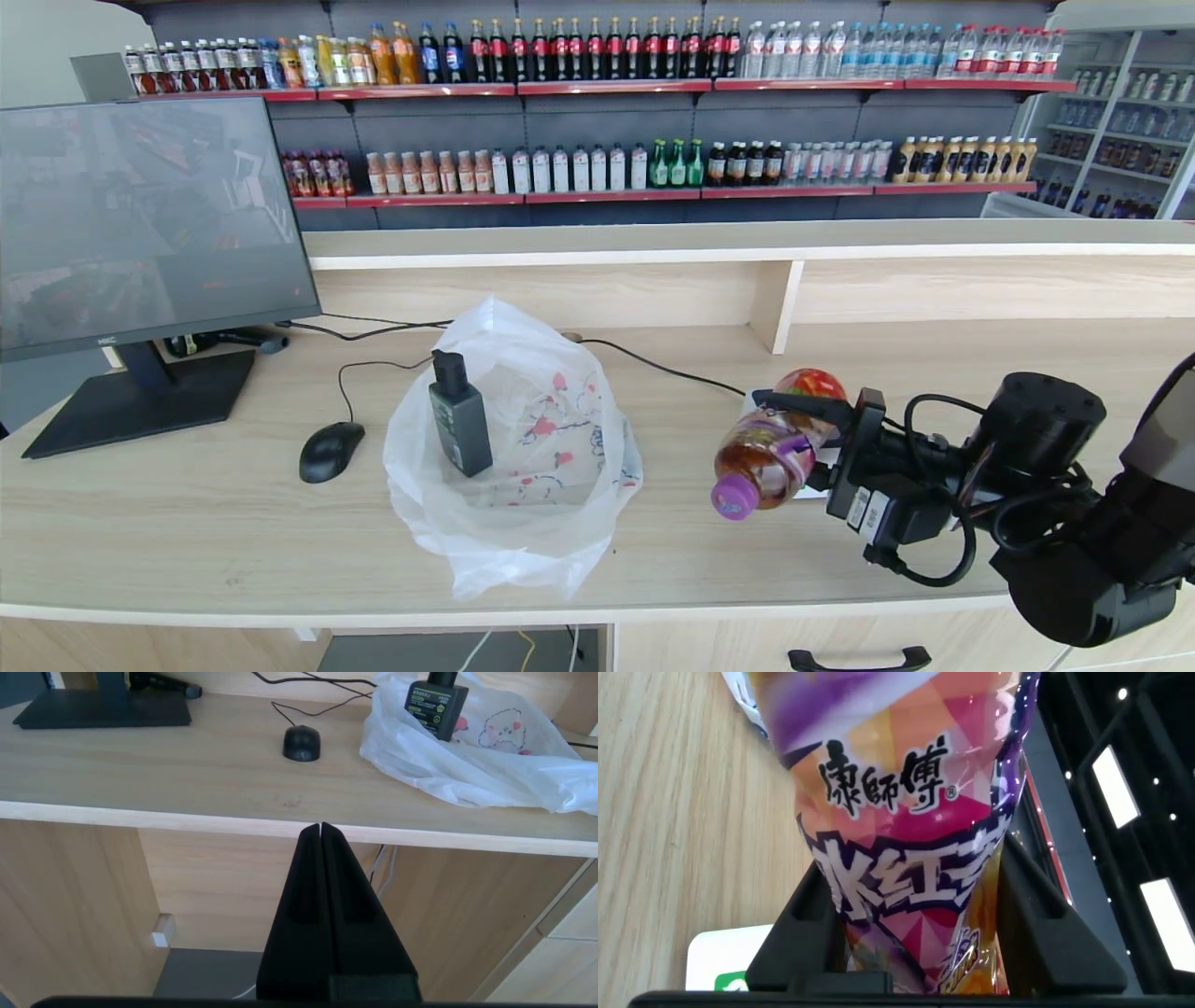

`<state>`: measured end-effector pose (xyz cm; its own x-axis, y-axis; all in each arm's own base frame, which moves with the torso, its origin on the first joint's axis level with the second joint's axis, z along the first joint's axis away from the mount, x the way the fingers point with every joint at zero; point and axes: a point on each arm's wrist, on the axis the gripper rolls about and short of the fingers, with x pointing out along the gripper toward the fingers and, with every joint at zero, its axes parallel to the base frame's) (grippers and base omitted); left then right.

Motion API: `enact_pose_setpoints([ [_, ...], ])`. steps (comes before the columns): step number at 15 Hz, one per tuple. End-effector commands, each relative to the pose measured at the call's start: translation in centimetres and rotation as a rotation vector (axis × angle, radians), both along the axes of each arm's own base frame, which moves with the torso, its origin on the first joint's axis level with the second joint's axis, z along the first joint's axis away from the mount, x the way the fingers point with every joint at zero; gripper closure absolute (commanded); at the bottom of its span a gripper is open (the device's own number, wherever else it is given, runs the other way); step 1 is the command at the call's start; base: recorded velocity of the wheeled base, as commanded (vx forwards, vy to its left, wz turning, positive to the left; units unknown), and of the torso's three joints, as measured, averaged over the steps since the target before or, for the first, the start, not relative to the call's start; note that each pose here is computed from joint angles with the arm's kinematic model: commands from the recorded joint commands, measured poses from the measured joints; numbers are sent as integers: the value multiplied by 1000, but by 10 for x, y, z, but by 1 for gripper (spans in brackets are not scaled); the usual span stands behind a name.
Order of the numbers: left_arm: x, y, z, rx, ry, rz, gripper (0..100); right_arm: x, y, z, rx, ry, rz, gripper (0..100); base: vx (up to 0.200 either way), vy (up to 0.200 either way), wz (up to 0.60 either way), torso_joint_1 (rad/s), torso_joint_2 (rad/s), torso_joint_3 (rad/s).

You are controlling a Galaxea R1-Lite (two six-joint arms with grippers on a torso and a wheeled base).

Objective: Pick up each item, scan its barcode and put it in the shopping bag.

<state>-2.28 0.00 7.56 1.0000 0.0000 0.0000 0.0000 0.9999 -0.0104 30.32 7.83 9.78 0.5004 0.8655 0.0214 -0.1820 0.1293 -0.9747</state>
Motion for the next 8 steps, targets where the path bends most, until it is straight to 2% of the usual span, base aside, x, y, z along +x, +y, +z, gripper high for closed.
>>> enact_pose_setpoints([
  [1,0,0,0,0,0,0,100,1,1,-6,-6,16,7,100,0,0,0,0,0,0],
  [8,0,0,0,0,-2,0,100,4,1,-9,-7,21,18,100,0,0,0,0,0,0],
])
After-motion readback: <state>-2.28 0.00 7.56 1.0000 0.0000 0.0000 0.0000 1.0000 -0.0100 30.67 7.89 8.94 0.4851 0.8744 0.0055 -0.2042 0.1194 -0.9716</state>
